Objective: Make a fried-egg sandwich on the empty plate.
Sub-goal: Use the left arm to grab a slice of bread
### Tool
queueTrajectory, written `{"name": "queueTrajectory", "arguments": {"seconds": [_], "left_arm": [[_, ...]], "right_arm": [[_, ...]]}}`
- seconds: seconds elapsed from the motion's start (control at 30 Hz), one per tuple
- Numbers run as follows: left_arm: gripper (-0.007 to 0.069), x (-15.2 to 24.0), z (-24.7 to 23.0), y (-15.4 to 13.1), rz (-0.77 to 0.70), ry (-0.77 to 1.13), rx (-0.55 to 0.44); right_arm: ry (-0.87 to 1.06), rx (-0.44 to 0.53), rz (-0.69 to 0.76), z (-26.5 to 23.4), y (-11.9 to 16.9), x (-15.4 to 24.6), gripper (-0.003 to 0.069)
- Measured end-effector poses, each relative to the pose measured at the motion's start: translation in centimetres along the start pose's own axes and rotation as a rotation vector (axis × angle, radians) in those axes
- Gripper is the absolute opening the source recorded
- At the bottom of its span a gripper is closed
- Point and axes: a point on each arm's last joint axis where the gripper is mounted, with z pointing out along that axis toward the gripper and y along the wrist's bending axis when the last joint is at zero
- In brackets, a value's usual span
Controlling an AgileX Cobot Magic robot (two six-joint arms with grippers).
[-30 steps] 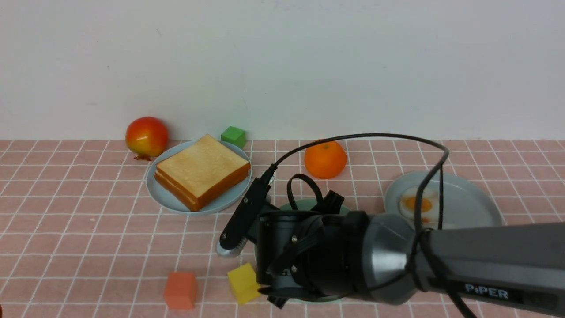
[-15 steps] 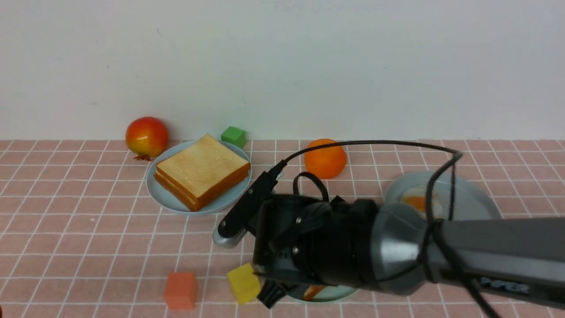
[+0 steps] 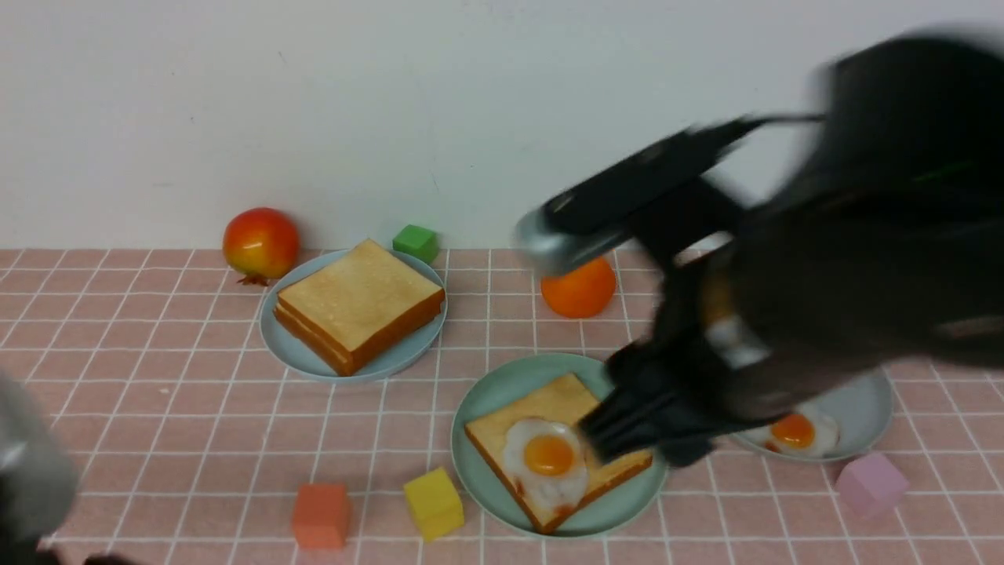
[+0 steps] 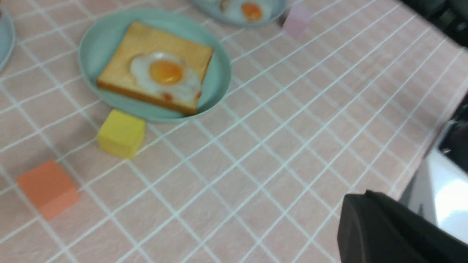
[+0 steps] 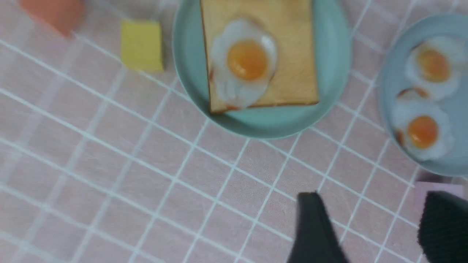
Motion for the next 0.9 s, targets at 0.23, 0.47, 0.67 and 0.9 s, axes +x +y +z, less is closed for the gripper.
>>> {"name": "queueTrajectory", "arguments": {"seconds": [0.23, 0.47, 0.67, 0.9], "left_arm": [[0.0012, -4.3, 6.9, 0.0, 0.031, 0.205, -0.128], [0.0012, -9.6, 13.4, 6.1, -0.075, 0.267, -0.323], [0.0012, -11.5, 16.5, 11.4, -0.017, 0.331, -0.405], [0.0024, -11.9, 19.7, 15.8, -0.020, 0.362, -0.473]], "right_arm": [[-0.172, -0.104, 0.084, -7.7, -3.9, 5.1, 0.0132], [-0.253, -0.135, 0.108, -10.1, -6.2, 9.7, -0.0006], [-0.223, -0.139, 0.087, -9.2, -6.3, 11.2, -0.0005], [-0.321, -0.220, 0.099, -9.9, -5.9, 10.8, -0.0002]]}}
